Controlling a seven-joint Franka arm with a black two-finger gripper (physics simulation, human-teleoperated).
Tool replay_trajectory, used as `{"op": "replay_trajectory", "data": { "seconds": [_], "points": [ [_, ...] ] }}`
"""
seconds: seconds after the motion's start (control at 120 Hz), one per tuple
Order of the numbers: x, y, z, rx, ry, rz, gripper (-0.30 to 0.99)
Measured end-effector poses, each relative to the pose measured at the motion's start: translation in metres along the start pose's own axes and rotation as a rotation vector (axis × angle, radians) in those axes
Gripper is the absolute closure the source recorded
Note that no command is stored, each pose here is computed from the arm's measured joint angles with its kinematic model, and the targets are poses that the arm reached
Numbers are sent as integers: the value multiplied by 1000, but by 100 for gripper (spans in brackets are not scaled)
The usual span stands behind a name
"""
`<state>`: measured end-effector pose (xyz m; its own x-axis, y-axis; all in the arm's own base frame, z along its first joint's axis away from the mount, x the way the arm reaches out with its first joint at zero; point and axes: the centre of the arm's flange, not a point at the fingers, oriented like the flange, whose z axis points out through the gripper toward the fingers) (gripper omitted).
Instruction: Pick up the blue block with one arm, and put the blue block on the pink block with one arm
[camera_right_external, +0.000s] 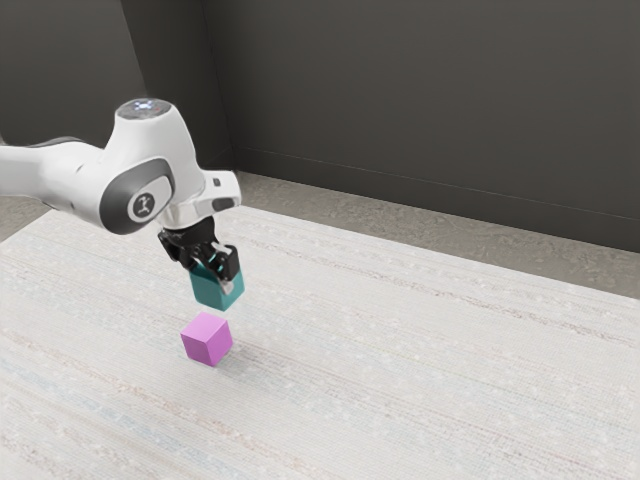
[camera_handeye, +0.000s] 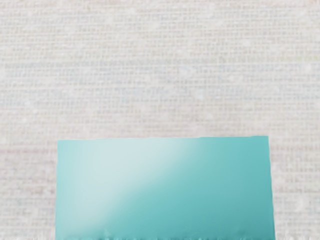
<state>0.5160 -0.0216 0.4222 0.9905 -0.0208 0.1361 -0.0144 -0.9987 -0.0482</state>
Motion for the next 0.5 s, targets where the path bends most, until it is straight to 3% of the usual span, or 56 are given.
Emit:
{"op": "replay_trajectory", "data": {
  "seconds": [0.5],
  "points": [
    [-22,-33,33,3,-51,3,34]
  ]
}}
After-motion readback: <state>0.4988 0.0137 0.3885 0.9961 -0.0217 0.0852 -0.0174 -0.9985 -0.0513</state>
